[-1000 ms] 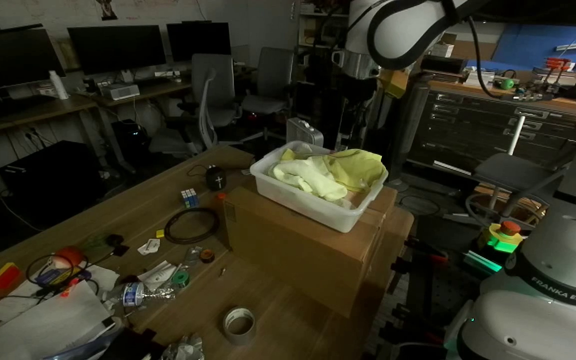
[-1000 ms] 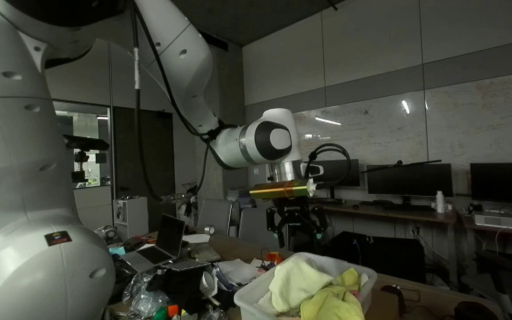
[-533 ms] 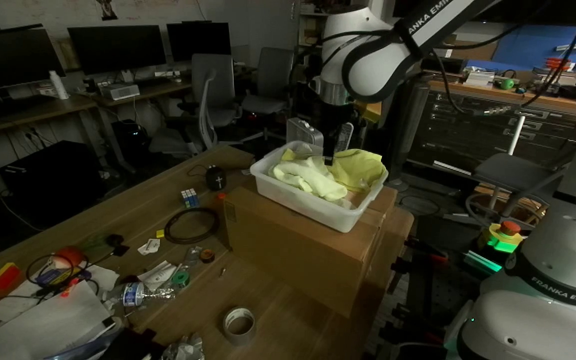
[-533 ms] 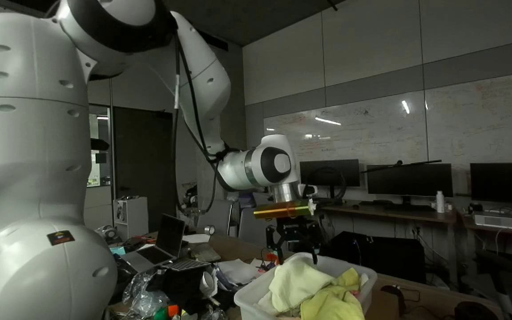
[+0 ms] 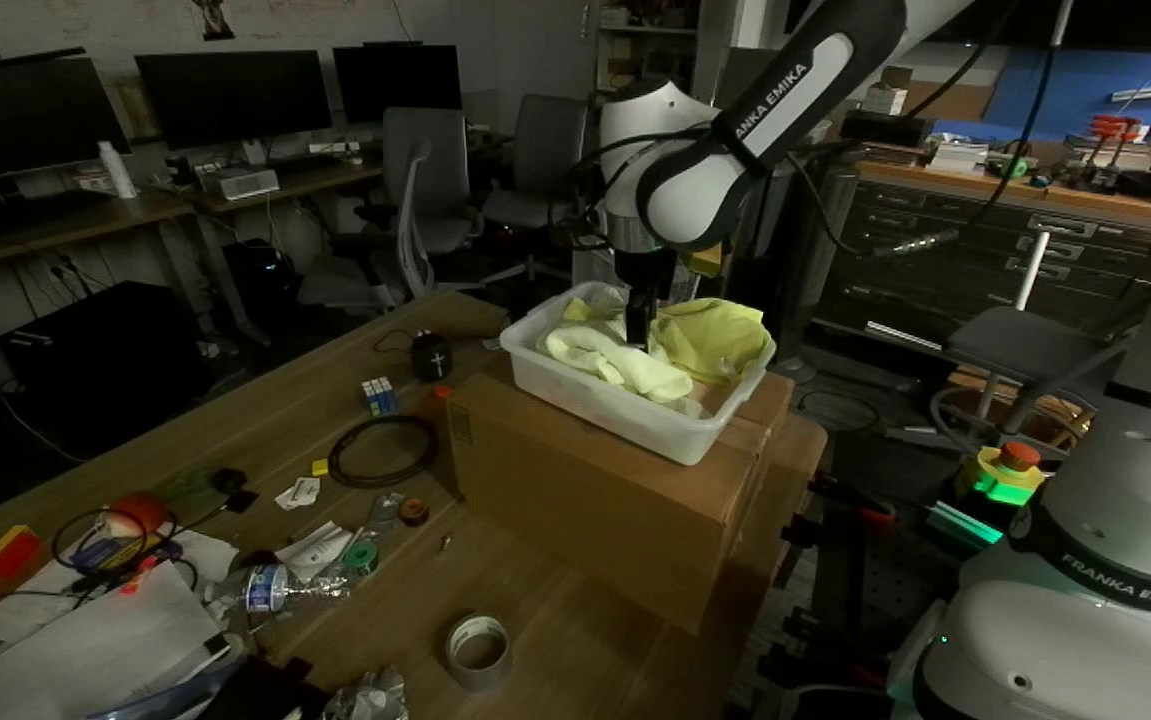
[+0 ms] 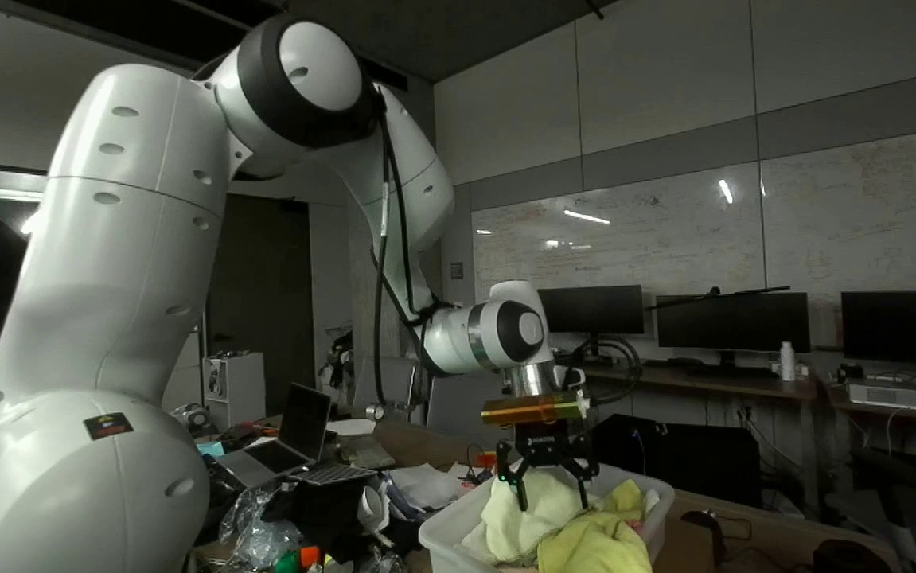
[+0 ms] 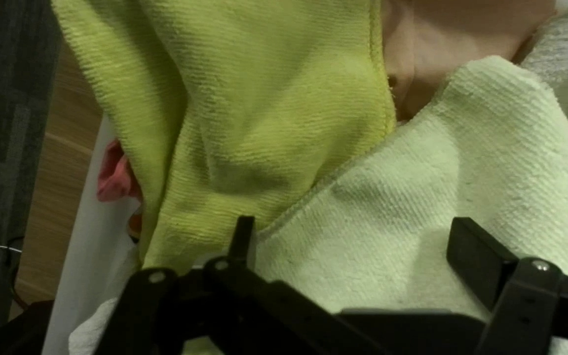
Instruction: Remove the shirts from the basket and put them on the table.
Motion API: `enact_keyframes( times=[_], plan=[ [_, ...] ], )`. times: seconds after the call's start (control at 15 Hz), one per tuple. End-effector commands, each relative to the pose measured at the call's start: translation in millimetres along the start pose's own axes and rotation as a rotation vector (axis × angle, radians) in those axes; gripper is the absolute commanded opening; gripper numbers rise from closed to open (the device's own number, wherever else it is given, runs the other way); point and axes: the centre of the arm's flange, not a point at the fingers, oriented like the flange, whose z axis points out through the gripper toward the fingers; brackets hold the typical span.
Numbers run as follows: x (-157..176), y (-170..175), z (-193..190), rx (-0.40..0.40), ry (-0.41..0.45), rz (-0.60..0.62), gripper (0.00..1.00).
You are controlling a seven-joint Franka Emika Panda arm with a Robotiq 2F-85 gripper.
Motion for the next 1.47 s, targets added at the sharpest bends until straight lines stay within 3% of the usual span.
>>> enact_keyframes(
  times=[0.0,0.33,0.67,0.73,0.8,1.4],
  plan=[
    [25,16,17,0.039,-0.013,-0.010,1.00],
    [31,26,44,0.105,-0.051,-0.003,1.00],
    [30,35,59,0.115,-0.095,0.002,1.00],
    [30,35,59,0.120,-0.096,0.000,0.75],
    [29,36,59,0.120,-0.097,-0.002,0.74],
    [18,42,43,0.130,-0.087,0.039,0.05]
  ],
)
